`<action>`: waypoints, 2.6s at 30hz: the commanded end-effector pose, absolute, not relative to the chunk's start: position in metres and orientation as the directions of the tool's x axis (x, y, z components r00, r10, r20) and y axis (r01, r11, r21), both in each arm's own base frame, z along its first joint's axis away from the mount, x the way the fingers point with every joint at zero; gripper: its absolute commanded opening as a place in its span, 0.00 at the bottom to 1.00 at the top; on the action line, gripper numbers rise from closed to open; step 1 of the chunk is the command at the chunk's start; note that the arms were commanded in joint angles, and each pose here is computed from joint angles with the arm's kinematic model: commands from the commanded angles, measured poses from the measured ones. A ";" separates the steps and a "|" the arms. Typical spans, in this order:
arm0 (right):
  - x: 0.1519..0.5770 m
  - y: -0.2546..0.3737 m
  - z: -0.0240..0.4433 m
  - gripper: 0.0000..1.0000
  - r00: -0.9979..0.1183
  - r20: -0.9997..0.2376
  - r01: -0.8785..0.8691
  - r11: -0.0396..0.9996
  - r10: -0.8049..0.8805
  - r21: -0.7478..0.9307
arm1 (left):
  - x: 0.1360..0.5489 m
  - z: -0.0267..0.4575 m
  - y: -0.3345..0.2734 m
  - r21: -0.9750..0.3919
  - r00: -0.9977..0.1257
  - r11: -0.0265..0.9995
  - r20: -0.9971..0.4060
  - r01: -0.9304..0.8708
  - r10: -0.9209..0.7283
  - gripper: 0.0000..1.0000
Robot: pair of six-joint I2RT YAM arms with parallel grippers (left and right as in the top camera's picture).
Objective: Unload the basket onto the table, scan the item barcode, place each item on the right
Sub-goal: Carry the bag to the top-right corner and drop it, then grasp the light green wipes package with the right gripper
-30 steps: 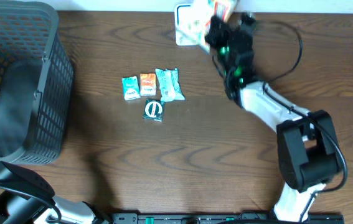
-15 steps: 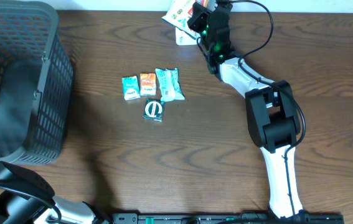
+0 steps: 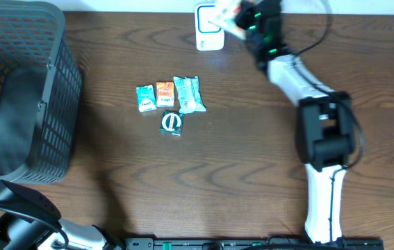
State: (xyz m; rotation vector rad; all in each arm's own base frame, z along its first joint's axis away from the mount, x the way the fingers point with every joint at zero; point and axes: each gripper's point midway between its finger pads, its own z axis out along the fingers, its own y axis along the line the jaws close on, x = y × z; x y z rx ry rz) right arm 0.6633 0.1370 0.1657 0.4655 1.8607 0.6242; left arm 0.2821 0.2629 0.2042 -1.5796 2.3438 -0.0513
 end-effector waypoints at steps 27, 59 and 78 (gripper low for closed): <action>0.509 -0.161 0.140 0.86 -0.709 -0.487 0.365 0.856 0.510 0.366 | 0.280 0.201 0.263 -0.196 -0.337 0.381 -0.226 -0.903 -0.914 0.98; 0.442 0.308 0.024 0.90 -0.949 -0.306 -0.229 0.818 -0.069 0.527 | 0.280 0.201 0.263 -0.196 -0.337 0.381 -0.226 -0.903 -0.914 0.98; 0.449 0.316 0.040 0.01 -0.964 -0.257 -0.237 0.627 -0.060 0.742 | 0.280 0.201 0.263 -0.196 -0.337 0.381 -0.226 -0.903 -0.914 0.98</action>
